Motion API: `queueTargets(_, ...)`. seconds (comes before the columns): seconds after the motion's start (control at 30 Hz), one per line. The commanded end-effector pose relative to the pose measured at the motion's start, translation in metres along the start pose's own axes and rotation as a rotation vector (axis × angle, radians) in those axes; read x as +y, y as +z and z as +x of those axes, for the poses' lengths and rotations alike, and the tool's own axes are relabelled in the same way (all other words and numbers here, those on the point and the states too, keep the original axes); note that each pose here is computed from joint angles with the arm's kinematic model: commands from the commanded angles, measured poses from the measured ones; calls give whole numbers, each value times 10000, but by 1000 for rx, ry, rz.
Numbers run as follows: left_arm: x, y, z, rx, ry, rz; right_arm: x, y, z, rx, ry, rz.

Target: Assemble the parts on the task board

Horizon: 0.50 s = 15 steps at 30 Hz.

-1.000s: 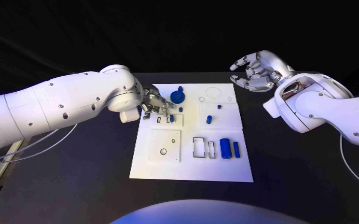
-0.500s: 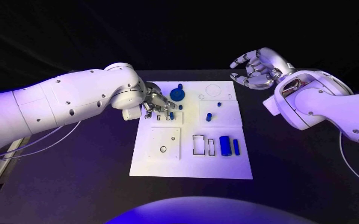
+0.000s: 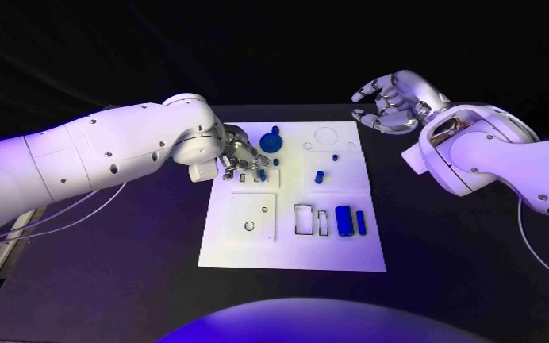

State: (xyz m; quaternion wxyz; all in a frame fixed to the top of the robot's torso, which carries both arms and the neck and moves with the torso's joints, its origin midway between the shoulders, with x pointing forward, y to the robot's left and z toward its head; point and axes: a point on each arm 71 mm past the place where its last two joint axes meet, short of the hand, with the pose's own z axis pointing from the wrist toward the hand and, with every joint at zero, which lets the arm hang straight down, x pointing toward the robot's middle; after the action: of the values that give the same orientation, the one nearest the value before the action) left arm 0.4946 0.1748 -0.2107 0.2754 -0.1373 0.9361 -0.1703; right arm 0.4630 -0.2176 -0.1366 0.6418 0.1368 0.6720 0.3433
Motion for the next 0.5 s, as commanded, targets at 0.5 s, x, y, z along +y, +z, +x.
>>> queueTargets(0.5, -55, 29, 26, 24, 22, -2, -7, 6, 12, 15, -5, 5)
